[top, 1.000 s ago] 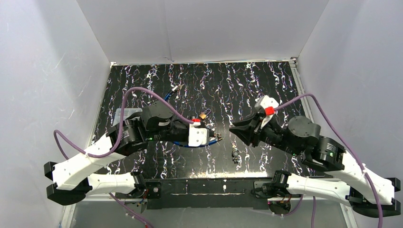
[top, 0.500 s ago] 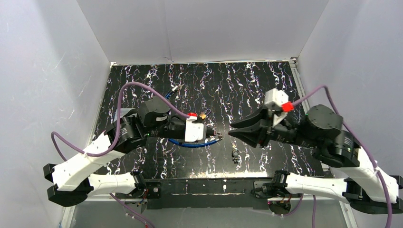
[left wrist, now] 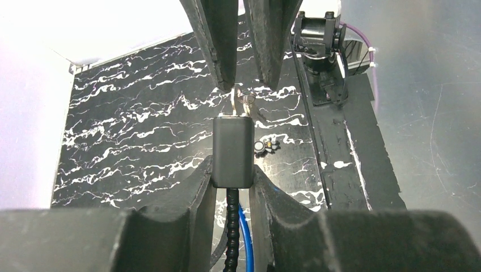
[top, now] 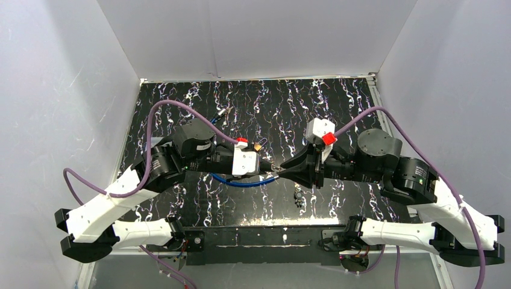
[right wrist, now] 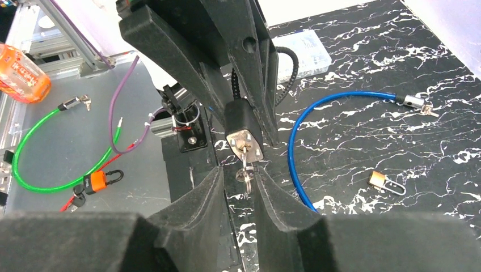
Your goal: Unlock with the key
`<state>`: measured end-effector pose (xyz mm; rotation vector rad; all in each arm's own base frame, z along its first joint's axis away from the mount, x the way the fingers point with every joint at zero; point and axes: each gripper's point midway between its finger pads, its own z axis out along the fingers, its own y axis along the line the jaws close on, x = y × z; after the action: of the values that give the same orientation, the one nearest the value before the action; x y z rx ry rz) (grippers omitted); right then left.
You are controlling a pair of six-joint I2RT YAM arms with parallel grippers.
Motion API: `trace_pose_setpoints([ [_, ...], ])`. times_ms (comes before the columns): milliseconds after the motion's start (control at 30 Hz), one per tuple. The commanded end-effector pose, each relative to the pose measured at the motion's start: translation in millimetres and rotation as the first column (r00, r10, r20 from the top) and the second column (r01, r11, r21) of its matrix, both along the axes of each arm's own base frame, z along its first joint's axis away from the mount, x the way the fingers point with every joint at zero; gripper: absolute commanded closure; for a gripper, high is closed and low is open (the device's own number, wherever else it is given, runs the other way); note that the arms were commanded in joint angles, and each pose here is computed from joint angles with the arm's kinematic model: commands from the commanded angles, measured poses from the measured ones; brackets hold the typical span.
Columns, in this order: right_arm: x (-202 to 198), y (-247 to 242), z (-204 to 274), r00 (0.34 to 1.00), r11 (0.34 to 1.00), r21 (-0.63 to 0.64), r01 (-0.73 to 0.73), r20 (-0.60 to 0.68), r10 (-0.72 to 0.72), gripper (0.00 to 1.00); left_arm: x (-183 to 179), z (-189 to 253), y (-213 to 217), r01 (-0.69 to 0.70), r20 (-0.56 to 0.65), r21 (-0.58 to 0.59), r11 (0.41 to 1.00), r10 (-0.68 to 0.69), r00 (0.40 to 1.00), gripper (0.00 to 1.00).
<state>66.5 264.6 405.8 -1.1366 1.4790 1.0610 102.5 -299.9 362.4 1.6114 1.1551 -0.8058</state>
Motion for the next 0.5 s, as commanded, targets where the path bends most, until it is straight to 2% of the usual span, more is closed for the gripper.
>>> trace_pose_setpoints([
  [0,2.5,-1.9,9.8,0.999,1.0,0.023,0.006,0.039,-0.007,0.69,-5.3,27.9,0.6,0.027,0.021,-0.073,0.997,-0.025,0.999,1.0],
  [133,5.8,2.3,8.5,0.999,1.0,0.021,0.014,0.042,-0.015,0.75,-6.1,28.1,0.3,0.033,0.02,-0.073,0.997,-0.031,0.999,1.0],
  [467,14.2,2.9,18.1,0.996,0.997,0.057,0.051,0.075,-0.055,0.77,-8.6,27.5,0.3,0.051,0.022,-0.067,0.996,-0.049,0.999,1.0],
])
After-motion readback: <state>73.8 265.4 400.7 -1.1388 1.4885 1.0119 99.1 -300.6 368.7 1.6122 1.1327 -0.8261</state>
